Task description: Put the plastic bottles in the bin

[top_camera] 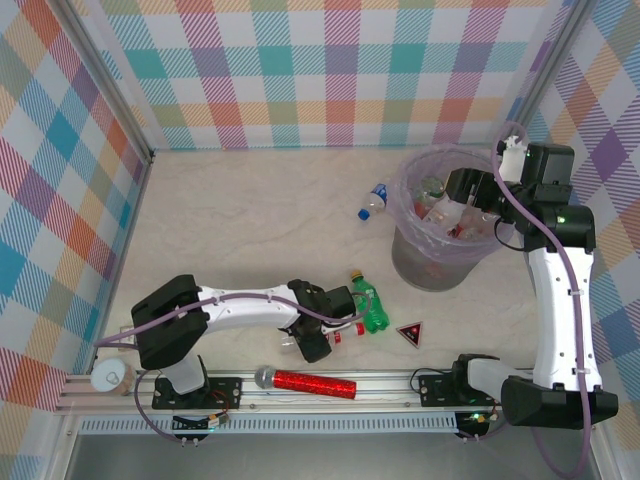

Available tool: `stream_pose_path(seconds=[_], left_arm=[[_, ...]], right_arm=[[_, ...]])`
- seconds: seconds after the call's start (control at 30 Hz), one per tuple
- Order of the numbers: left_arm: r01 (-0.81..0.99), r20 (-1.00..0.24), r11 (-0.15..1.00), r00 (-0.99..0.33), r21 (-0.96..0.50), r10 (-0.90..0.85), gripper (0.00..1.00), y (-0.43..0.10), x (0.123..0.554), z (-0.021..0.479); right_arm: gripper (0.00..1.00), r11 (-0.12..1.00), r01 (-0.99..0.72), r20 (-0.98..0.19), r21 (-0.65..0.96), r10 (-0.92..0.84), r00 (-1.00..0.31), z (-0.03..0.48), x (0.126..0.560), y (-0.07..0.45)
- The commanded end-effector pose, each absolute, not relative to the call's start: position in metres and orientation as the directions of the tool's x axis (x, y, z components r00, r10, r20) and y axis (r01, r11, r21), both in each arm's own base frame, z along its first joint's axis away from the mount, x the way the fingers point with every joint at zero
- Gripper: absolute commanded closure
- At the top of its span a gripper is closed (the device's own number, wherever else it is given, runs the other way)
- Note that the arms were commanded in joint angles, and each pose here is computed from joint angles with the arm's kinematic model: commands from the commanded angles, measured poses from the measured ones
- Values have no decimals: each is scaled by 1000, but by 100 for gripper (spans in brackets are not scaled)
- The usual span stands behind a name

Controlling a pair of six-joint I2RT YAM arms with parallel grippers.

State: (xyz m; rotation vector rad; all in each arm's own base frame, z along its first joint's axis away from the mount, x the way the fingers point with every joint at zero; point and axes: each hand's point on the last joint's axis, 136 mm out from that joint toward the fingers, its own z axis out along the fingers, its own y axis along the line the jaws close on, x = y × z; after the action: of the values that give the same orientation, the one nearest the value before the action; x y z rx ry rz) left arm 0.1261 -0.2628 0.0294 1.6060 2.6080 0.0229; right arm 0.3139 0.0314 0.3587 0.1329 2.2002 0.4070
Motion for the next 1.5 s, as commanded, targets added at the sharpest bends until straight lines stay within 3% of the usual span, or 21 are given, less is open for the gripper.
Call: stream_pose_path(seconds=[0.0, 0.1, 0.47, 0.67, 0.9, 1.13, 1.3, 1.47], left_arm=[[882, -48, 460, -457, 102, 888, 37, -255, 136, 27], [868, -71, 479, -473, 134, 878, 45, -252, 144, 34], [774, -194, 584, -551, 246, 812, 51, -229, 184, 75], [605, -430, 724, -586, 333, 687, 51, -227, 235, 124], [408, -691, 841, -492, 355, 530, 51, -239, 286, 195], [364, -910, 919, -311, 152, 273, 50, -265, 302, 274], [414, -936, 905, -271, 98, 225, 50, -283, 304, 292], [445, -927, 890, -284, 98, 244, 50, -292, 305, 287]], right_arm=[[16, 935, -58, -760, 351, 248, -600, 363, 311, 33], [16, 930, -80, -764, 359, 243, -598, 366, 311, 37], [16, 878, -192, -761, 438, 249, -600, 372, 313, 60], [17, 799, -285, -749, 530, 283, -599, 387, 313, 84], [17, 727, -420, -748, 544, 193, -635, 388, 315, 152], [17, 656, -505, -730, 561, 104, -675, 377, 318, 215], [26, 591, -547, -696, 592, 33, -718, 365, 313, 250], [22, 536, -584, -699, 609, 16, -714, 368, 308, 265]])
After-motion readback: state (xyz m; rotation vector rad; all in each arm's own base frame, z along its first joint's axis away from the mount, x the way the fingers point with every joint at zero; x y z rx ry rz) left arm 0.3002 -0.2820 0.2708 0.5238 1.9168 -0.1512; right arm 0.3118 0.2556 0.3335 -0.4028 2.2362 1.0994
